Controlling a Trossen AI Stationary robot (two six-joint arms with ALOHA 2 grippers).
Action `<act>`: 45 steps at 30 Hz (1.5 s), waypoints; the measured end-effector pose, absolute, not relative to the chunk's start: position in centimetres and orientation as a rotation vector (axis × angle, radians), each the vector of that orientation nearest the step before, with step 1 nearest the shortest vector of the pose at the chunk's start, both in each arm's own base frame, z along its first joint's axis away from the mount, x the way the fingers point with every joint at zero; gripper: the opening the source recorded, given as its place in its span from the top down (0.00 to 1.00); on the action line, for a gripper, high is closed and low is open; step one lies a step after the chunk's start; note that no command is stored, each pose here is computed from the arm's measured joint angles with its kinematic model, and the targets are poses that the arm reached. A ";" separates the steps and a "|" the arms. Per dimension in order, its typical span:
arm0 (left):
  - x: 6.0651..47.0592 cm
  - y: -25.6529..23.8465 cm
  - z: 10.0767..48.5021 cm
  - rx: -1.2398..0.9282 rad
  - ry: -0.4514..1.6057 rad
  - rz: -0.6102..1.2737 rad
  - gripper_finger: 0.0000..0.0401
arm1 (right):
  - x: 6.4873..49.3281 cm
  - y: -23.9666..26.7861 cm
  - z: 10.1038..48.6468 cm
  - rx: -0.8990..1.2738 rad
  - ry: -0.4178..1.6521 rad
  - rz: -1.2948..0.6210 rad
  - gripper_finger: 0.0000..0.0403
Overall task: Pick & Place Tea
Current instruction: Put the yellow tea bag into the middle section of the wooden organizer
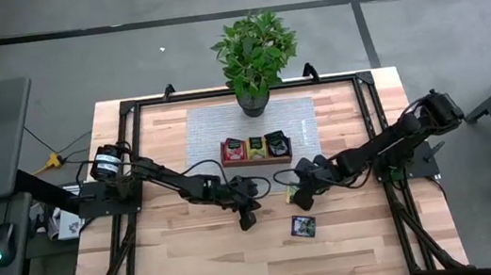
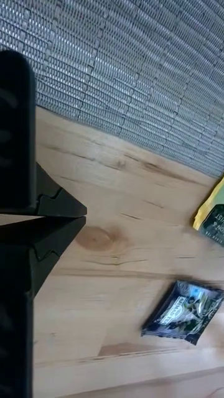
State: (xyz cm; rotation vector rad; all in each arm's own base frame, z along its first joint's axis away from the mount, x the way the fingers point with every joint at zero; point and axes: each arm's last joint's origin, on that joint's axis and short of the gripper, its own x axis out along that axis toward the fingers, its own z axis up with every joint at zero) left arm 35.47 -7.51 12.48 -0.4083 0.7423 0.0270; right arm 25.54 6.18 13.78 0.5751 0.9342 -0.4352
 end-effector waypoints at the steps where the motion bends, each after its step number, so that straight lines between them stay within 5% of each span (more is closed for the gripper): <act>1: 35.5 -7.5 12.5 -0.410 0.744 0.022 1.00 | 25.4 6.1 13.7 0.587 0.939 -0.453 1.00; 16: 35.4 -7.6 12.5 -0.414 0.749 0.004 1.00 | 25.3 6.8 12.6 0.730 1.002 -0.510 1.00; 45: 35.5 -7.7 12.6 -0.496 0.749 0.010 1.00 | 25.4 11.7 12.5 0.944 0.820 -0.467 1.00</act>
